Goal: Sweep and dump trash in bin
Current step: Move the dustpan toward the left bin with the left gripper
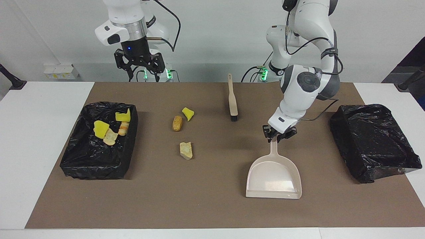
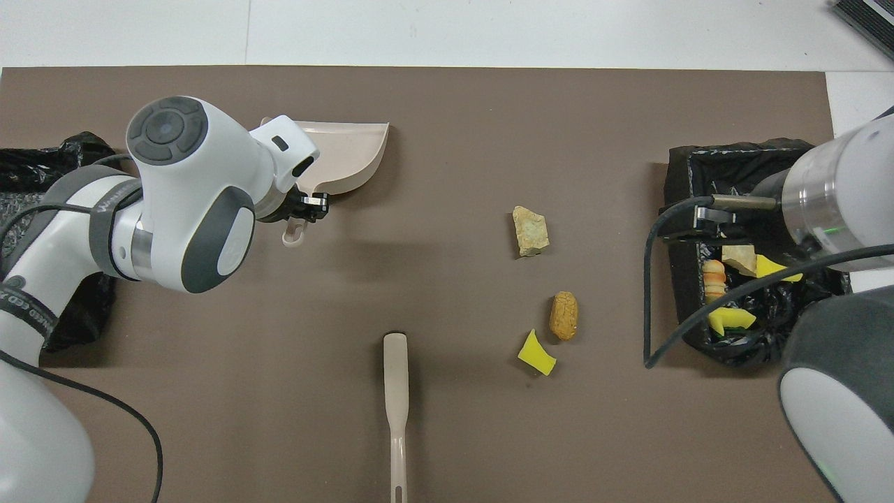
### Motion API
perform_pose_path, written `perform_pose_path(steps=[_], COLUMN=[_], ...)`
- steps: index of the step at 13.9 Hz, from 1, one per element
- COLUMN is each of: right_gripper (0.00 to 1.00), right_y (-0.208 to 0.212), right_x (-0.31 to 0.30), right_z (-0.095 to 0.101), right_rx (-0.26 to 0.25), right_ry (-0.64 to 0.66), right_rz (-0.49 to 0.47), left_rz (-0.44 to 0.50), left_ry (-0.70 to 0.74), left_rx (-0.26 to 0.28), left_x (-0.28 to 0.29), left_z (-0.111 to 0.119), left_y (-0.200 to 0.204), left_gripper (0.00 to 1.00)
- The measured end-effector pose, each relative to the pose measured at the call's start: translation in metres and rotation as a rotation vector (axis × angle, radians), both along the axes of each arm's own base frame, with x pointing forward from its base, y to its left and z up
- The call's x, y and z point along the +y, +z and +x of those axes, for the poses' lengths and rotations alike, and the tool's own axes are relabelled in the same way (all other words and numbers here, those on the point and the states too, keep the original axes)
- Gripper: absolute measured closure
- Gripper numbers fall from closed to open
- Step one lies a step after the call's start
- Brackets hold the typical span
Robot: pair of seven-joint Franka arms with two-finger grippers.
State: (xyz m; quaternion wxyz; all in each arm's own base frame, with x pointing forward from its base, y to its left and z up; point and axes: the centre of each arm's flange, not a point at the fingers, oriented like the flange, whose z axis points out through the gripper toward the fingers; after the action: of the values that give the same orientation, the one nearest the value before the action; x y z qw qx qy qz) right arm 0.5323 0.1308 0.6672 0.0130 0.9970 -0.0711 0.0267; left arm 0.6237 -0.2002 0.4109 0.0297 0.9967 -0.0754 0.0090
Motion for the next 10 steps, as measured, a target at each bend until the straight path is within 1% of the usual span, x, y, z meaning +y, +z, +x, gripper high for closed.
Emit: perform_pose_path(steps=[3, 5, 8, 10], right_gripper=[0.0, 0.0, 0.0, 0.0], right_y=[-0.001, -0.003, -0.005, -0.013], right_x=[0.008, 0.01, 0.021, 0.039], right_z=[-0.004, -0.009, -0.022, -0.035], right_rx=[0.012, 0.026, 0.044, 0.071], right_ry=[0.011, 0.013, 0.022, 0.027], right_rz=[0.029, 0.036, 0.041, 0.057], left_rz=[0.013, 0.018, 0.015, 0.015], left_ry=[-0.085, -0.112, -0.125, -0.133], left_rx=[0.015, 0.028, 0.012, 0.007], left_x=[0.014, 0.017, 0.014, 0.013], left_z=[0.004, 0.0, -0.011, -0.015], left_y=[-0.008, -0.021, -0.048, -0.056], left_gripper=[0.67, 0.67, 0.67, 0.67])
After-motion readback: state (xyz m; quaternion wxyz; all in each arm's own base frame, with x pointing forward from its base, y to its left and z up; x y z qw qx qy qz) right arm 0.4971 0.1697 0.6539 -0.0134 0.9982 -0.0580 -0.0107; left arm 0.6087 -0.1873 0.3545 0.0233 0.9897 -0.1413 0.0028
